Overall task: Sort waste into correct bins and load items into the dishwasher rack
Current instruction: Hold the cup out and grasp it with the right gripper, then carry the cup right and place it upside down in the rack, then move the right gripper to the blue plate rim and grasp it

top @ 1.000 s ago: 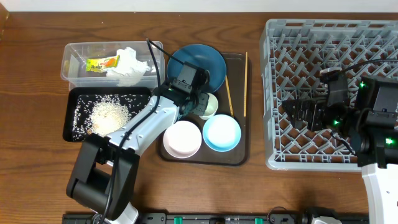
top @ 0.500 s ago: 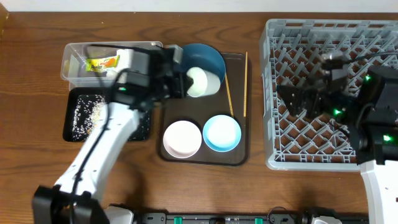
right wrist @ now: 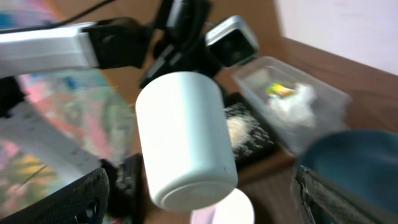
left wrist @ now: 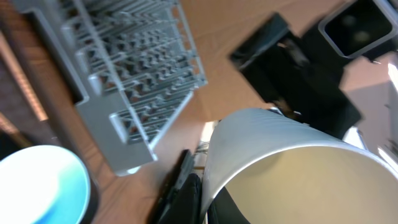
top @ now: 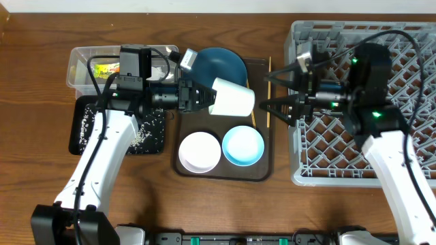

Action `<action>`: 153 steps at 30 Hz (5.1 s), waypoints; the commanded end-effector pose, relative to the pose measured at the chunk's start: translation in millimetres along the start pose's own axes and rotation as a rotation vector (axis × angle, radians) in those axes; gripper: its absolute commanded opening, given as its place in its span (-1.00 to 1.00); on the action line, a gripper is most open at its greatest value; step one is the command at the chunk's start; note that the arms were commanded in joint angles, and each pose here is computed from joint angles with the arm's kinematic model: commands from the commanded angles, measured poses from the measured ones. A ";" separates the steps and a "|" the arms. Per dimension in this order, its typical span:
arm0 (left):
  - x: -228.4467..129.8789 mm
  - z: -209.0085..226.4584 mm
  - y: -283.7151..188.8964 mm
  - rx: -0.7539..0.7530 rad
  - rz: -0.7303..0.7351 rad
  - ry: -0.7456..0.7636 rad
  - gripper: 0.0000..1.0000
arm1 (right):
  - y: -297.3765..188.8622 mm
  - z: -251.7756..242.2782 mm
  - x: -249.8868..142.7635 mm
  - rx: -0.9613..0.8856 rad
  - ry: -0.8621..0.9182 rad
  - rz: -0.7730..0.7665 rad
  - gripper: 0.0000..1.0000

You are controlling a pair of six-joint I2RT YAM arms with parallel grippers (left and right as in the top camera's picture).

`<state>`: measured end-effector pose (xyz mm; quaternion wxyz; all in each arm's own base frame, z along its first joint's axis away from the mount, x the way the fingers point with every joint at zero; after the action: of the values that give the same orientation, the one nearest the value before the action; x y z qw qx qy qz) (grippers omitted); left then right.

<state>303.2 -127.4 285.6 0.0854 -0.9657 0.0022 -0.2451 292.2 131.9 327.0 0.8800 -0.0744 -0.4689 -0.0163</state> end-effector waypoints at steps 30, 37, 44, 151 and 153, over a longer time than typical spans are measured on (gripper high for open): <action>13.5 -13.9 -3.6 -0.110 0.002 0.023 -0.87 | 53.3 22.9 -1.3 0.148 -0.184 0.050 0.48; 13.6 -13.8 -3.7 -0.110 0.002 0.022 -0.88 | 53.3 23.5 -1.2 0.153 -0.181 0.051 0.45; 14.1 -12.8 -3.6 -0.099 -0.003 0.023 -0.72 | 53.3 23.1 -1.7 0.154 -0.177 0.052 0.01; -15.9 85.9 -55.8 1.054 -0.049 -0.075 0.82 | -20.0 -53.3 8.8 -1.193 0.564 0.458 0.72; -16.0 86.6 -56.9 1.068 -0.050 -0.074 0.82 | 3.5 -53.9 5.5 -1.141 0.530 0.464 0.68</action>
<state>325.6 -59.9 213.6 0.5486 -0.8035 -0.1470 -0.1782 344.0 99.4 303.7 0.7489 -0.6442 -0.1055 -0.1142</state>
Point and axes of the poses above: each gripper's point midway between its finger pads, its own y axis out along the fingers, its own z axis along the line the jaws close on, x = y × z, the point moved 8 cm from there along -y, back along the fingers, and after that the axes turned 8 degrees about y, right-handed, at the moved point
